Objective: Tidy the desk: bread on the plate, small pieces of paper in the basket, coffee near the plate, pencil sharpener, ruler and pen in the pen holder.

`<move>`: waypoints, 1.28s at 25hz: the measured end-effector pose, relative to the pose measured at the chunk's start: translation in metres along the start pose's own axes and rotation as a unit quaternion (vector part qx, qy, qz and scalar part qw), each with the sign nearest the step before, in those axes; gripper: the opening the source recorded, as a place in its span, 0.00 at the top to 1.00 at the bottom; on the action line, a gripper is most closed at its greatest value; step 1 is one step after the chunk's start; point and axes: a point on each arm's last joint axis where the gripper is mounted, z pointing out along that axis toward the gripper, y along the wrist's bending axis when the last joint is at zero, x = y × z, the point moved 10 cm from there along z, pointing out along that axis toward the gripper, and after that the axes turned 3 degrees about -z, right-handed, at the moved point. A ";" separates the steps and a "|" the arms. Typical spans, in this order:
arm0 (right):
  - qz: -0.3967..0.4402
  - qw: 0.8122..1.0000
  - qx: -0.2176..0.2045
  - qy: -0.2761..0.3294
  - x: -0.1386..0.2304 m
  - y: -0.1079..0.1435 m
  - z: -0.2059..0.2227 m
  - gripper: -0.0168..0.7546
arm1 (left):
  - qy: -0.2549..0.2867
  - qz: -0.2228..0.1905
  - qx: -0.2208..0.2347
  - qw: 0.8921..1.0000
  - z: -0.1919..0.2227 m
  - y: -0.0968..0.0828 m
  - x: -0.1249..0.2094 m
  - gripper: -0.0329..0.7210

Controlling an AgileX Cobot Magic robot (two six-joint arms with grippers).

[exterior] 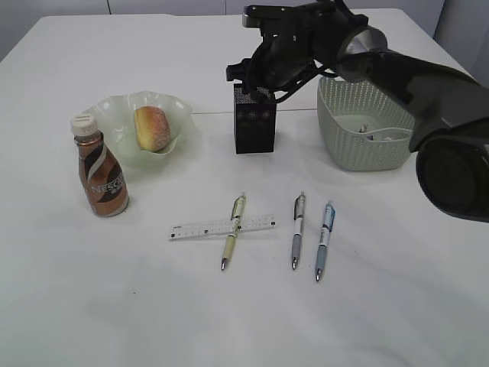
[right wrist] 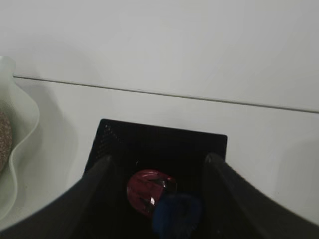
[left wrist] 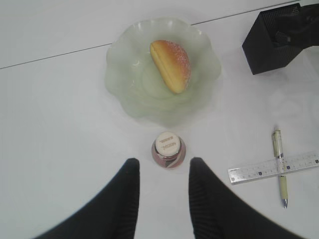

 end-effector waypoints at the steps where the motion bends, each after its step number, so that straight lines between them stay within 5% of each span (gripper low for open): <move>1: 0.000 1.000 0.001 0.006 0.001 0.000 -0.003 0.40 | 0.000 0.000 0.000 1.000 0.000 0.000 0.000 0.64; 10: -0.009 0.997 0.029 0.070 -0.012 -0.009 -0.072 0.40 | 0.003 0.021 0.014 1.000 0.000 -0.005 0.001 0.64; 17: -0.034 0.993 0.042 0.100 -0.021 -0.015 -0.123 0.40 | 0.007 0.095 0.059 0.994 -0.004 -0.035 0.008 0.63; 23: -0.018 0.998 -0.001 0.066 -0.047 0.002 -0.167 0.40 | 0.008 0.152 0.090 0.984 -0.008 -0.066 0.017 0.59; 32: -0.013 0.999 -0.020 0.042 -0.061 0.007 -0.238 0.40 | 0.118 0.234 0.094 0.960 0.037 -0.081 0.088 0.54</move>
